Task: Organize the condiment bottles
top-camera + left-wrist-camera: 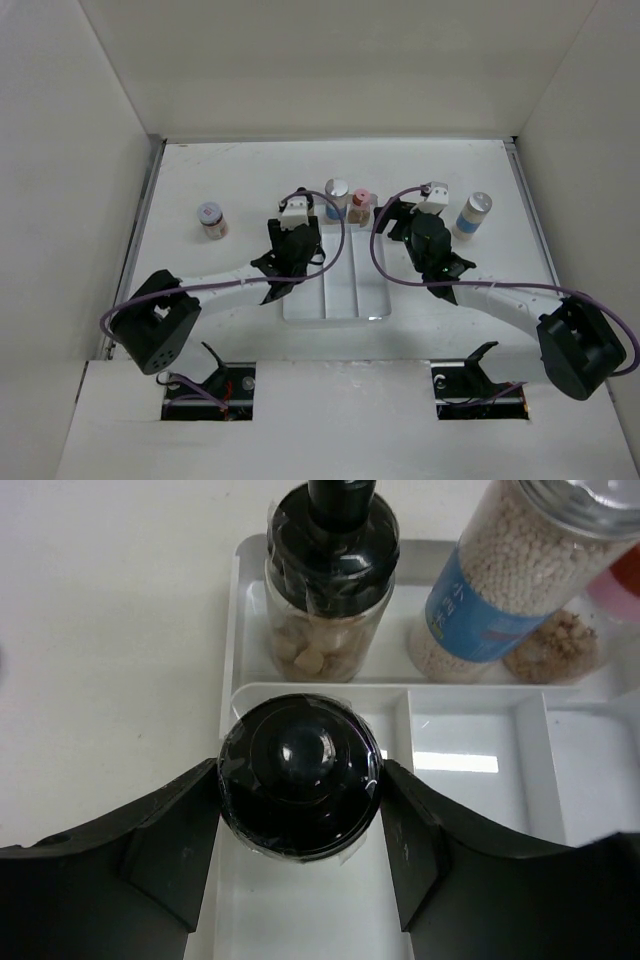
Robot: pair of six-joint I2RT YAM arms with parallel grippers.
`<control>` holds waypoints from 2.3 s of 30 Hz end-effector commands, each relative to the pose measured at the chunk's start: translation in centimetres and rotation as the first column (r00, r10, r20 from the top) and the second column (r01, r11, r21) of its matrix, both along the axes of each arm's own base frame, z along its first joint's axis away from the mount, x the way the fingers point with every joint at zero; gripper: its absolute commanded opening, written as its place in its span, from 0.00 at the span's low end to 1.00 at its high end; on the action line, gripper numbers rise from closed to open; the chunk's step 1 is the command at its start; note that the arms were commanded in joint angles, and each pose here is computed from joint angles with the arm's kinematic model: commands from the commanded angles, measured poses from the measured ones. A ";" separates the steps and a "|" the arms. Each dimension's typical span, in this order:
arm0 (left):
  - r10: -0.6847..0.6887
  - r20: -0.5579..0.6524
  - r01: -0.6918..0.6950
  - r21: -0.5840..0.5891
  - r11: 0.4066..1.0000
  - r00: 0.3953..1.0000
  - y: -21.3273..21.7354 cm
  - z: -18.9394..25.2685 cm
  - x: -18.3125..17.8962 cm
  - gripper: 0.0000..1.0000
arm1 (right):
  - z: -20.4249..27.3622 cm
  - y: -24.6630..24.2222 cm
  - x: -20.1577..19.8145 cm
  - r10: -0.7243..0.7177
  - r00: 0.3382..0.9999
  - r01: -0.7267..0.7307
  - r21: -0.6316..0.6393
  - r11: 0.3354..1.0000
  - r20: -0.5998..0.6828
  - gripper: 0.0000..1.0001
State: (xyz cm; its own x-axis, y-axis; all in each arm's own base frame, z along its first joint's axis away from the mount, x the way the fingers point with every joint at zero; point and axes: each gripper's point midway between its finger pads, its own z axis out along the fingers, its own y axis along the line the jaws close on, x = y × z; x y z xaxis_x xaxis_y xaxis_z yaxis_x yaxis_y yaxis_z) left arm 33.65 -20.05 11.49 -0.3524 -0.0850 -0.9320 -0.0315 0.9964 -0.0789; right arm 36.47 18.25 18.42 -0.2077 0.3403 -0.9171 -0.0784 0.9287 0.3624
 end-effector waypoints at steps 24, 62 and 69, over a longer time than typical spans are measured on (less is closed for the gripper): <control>0.373 0.083 -0.340 -0.267 0.902 0.924 13.5 8.3 1.6 0.97 | 1.7 -0.2 0.6 -0.025 0.998 0.023 0.037 0.999 0.059 0.92; 0.631 0.004 -0.626 -0.124 0.770 0.775 23.0 1.2 4.9 0.43 | 1.2 -0.2 1.0 -0.027 0.998 0.026 0.015 1.000 0.048 0.95; 0.482 0.093 -0.460 -0.188 0.868 0.871 17.0 5.8 1.1 0.41 | 2.1 -0.5 0.6 -0.027 0.997 0.025 0.028 0.999 0.070 0.96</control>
State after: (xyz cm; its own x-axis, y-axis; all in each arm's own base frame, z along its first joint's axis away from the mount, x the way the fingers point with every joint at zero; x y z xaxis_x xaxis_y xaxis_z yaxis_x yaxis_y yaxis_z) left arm 34.49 -1.32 11.31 -0.2865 -0.3183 -0.9037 -0.5288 0.8391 -0.1280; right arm 36.84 18.13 17.72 -0.2129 0.3314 -0.9191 -0.0667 0.9336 0.3521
